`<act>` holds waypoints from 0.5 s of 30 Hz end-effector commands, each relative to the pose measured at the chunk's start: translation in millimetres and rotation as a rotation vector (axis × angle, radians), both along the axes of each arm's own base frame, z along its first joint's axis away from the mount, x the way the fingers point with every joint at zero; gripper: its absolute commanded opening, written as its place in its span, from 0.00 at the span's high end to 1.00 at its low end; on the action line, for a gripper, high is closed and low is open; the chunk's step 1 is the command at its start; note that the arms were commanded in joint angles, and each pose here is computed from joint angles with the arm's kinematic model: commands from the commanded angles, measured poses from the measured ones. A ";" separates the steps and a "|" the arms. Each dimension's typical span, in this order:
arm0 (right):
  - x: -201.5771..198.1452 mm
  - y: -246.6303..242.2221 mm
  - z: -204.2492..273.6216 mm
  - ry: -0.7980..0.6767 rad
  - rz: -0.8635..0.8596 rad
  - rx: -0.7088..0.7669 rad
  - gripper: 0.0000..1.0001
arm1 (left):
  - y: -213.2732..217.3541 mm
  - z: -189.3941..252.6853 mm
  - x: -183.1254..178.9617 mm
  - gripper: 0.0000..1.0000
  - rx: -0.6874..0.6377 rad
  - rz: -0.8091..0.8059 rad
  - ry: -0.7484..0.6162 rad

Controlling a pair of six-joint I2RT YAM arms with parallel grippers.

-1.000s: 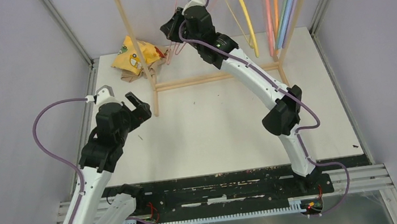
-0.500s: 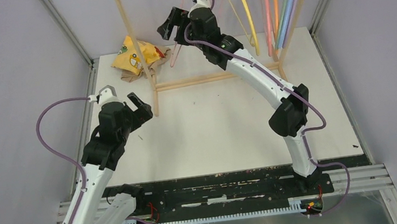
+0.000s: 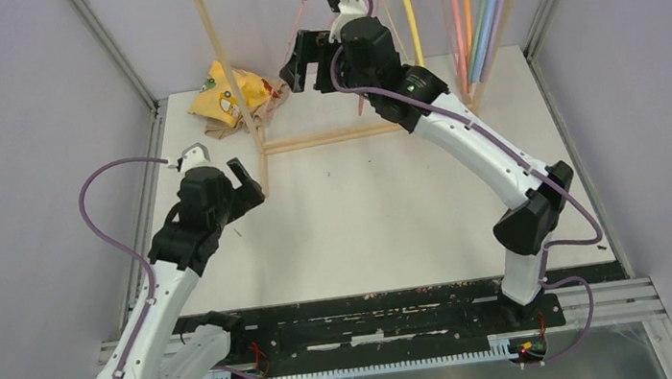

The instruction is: Organize the hangers

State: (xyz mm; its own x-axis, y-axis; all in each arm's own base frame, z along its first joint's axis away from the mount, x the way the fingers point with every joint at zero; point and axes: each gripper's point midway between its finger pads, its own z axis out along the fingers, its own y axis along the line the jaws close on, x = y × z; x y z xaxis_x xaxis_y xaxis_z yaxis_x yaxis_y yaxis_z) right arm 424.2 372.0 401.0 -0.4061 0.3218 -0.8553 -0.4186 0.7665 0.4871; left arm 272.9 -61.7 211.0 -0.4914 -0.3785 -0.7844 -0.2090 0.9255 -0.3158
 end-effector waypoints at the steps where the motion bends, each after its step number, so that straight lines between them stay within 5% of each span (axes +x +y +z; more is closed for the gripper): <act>1: -38.6 -26.4 8.9 -0.062 0.038 -0.128 0.00 | -4.3 -16.8 3.3 0.01 0.049 -0.056 0.034; 15: -117.9 -78.5 -114.6 0.080 0.136 -0.557 0.00 | -9.2 -56.2 15.7 0.01 0.124 -0.112 0.146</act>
State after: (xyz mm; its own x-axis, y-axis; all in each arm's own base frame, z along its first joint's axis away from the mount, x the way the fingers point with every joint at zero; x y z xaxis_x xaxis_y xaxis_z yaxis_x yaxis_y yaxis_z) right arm 319.6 312.6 306.4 -0.4800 -0.1443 -0.8653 -0.5026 0.8537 0.1364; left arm 277.2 -64.7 151.2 -0.6447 -0.2688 -0.7156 -0.1956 0.9630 -0.1856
